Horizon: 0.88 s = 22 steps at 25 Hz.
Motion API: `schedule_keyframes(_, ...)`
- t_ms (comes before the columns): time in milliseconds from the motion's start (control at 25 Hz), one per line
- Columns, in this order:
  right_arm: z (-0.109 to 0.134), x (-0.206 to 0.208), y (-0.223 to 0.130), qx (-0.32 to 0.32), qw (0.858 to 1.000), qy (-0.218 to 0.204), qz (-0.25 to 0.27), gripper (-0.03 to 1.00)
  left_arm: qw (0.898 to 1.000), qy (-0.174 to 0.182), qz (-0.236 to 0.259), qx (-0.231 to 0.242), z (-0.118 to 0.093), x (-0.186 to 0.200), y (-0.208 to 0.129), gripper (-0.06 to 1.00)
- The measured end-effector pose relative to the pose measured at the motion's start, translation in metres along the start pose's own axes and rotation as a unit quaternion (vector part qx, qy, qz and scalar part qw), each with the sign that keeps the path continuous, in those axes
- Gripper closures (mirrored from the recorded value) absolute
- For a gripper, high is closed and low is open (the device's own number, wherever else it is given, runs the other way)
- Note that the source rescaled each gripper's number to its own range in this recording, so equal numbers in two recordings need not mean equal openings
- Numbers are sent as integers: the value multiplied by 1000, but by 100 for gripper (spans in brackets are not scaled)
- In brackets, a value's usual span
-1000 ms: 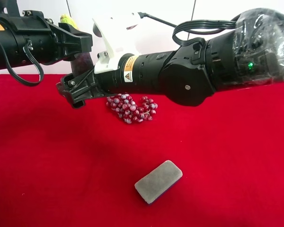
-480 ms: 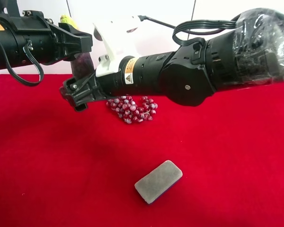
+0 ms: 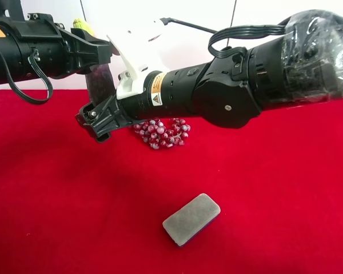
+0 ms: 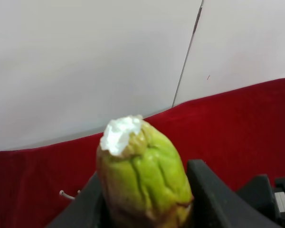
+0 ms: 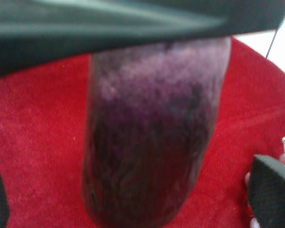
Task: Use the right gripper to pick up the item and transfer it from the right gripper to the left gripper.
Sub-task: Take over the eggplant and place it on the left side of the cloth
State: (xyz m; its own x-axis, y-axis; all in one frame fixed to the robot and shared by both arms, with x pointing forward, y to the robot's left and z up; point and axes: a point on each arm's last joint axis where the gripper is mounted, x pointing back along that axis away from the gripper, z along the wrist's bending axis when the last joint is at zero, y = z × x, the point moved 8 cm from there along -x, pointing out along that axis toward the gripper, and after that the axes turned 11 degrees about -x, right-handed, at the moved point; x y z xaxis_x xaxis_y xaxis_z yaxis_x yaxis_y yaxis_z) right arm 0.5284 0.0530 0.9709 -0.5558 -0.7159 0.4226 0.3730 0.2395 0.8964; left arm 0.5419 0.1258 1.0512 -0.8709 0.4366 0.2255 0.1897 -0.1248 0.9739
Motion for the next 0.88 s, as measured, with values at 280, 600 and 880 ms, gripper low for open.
schedule_keyframes(280,0,0,0,4,1000,1,0,-3,1000,-4,7,0,-1,0,-2,94)
schedule_keyframes(600,-4,15,1,7,999,-17,30,-3,1000,-4,9,-1,-2,0,-3,94)
schedule_keyframes(880,-9,55,14,8,997,-47,62,-3,1000,-5,10,-2,-2,0,-3,94)
